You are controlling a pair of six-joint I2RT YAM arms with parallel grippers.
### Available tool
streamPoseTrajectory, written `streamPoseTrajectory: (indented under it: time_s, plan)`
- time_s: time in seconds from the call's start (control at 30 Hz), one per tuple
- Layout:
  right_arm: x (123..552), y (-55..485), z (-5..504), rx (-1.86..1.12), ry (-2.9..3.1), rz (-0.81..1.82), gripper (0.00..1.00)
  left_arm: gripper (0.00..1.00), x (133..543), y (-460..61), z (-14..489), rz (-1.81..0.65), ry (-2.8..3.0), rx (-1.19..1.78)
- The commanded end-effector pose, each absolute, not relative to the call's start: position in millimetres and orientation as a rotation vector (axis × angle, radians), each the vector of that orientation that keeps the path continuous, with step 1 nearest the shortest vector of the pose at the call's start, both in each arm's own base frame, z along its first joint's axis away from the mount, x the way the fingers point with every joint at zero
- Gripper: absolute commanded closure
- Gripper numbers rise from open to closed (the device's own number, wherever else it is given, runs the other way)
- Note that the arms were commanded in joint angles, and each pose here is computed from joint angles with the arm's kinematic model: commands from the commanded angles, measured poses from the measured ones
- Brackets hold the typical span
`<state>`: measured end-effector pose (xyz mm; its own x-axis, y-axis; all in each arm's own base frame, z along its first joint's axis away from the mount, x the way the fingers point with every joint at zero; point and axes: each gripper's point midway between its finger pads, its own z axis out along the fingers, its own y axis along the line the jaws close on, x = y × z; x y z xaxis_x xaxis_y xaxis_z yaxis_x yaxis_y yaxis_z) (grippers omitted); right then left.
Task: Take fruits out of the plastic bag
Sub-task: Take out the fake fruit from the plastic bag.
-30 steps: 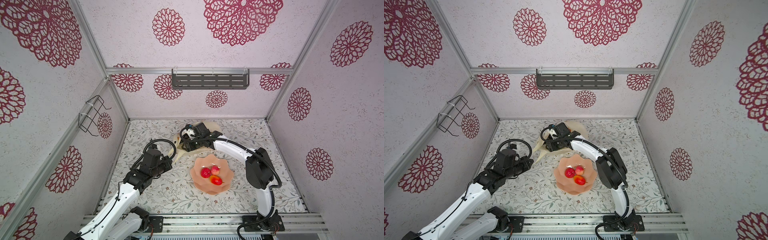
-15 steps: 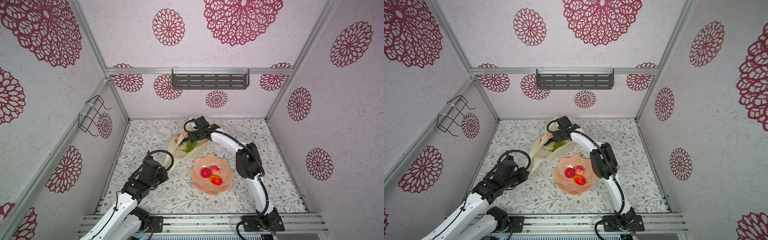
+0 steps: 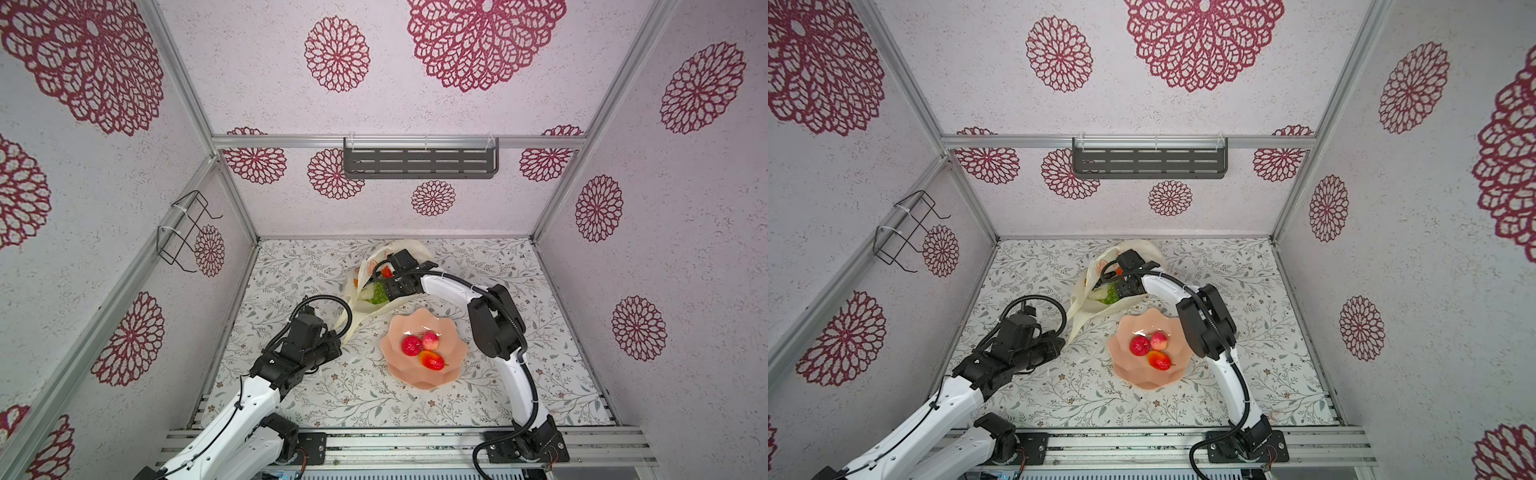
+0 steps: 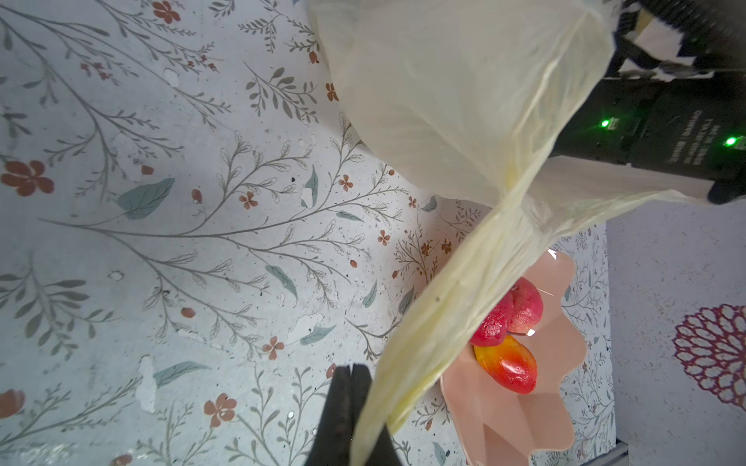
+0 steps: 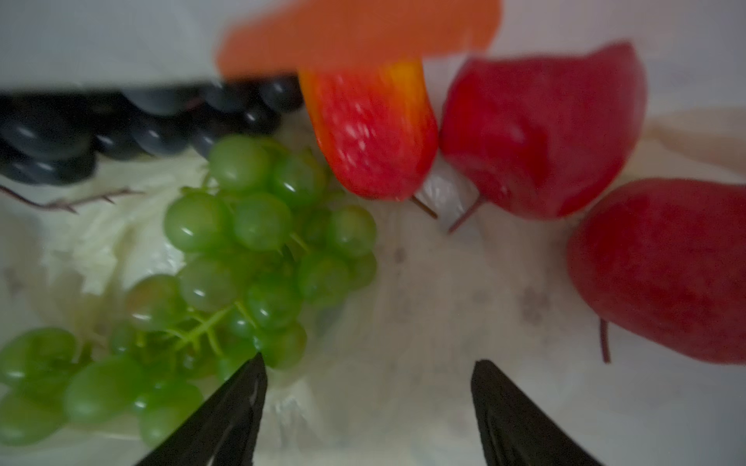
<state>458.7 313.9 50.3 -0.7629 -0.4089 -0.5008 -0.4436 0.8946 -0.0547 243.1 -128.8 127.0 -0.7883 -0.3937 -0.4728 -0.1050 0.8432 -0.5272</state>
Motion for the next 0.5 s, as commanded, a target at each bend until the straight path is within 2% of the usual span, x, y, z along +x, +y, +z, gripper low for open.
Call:
streamPoseTrajectory:
  time_s: [0.0,0.2,0.47]
  plan:
    - [472.8,295.7,107.0,-0.563,2.426,0.061,0.15,1.0,259.6,-146.7,152.8,-0.704,2.341,-0.243]
    - [482.9,287.4,115.9,-0.507,2.387,0.046,0.09,1.0,269.3,-156.1,147.4,-0.642,2.36,-0.144]
    - [506.9,286.5,137.4,-0.344,2.268,0.111,0.08,1.0,262.4,-177.1,125.7,-0.641,2.359,0.0]
